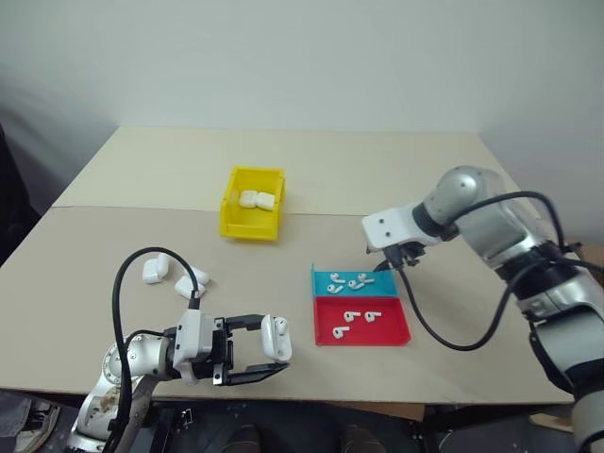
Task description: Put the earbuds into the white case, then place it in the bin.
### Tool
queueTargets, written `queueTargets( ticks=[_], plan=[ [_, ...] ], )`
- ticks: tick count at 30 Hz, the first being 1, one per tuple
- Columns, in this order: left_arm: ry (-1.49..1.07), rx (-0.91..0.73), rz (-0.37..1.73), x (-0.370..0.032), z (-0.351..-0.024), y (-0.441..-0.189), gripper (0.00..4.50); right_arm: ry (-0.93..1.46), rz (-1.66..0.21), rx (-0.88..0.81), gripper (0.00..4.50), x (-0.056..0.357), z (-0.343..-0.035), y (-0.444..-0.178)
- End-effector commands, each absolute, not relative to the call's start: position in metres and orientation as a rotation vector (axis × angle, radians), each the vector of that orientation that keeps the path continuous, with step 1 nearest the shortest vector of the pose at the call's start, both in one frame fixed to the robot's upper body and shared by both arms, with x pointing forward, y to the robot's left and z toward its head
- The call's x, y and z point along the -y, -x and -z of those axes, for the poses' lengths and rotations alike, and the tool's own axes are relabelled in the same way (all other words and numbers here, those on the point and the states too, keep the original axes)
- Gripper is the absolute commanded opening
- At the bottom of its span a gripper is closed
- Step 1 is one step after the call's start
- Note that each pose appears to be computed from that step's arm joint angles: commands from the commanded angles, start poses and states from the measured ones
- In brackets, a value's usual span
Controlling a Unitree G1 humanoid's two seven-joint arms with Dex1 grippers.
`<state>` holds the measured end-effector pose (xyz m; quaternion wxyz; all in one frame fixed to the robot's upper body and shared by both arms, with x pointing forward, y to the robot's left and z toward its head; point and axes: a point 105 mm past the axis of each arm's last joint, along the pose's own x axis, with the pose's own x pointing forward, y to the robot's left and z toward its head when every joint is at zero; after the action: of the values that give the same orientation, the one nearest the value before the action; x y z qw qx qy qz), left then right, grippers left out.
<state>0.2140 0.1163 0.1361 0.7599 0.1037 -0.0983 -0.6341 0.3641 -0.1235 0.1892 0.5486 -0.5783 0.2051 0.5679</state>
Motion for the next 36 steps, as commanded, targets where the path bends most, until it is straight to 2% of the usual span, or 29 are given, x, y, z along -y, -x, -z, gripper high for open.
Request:
queueTargets(
  ticks=[1,22,36],
  plan=[
    [-0.254,0.276,1.385,-0.111,-0.146,-0.209,2.75,1.419,-1.314,-0.509,2.21,0.123,-0.192,-0.373],
    [-0.267,0.289,1.358,-0.107,-0.149,-0.21,2.75,1.491,-1.319,-0.529,2.21,0.113,-0.156,-0.382],
    [-0.282,0.284,1.355,-0.108,-0.149,-0.212,2.75,1.508,-1.312,-0.522,2.21,0.112,-0.151,-0.383]
  ],
)
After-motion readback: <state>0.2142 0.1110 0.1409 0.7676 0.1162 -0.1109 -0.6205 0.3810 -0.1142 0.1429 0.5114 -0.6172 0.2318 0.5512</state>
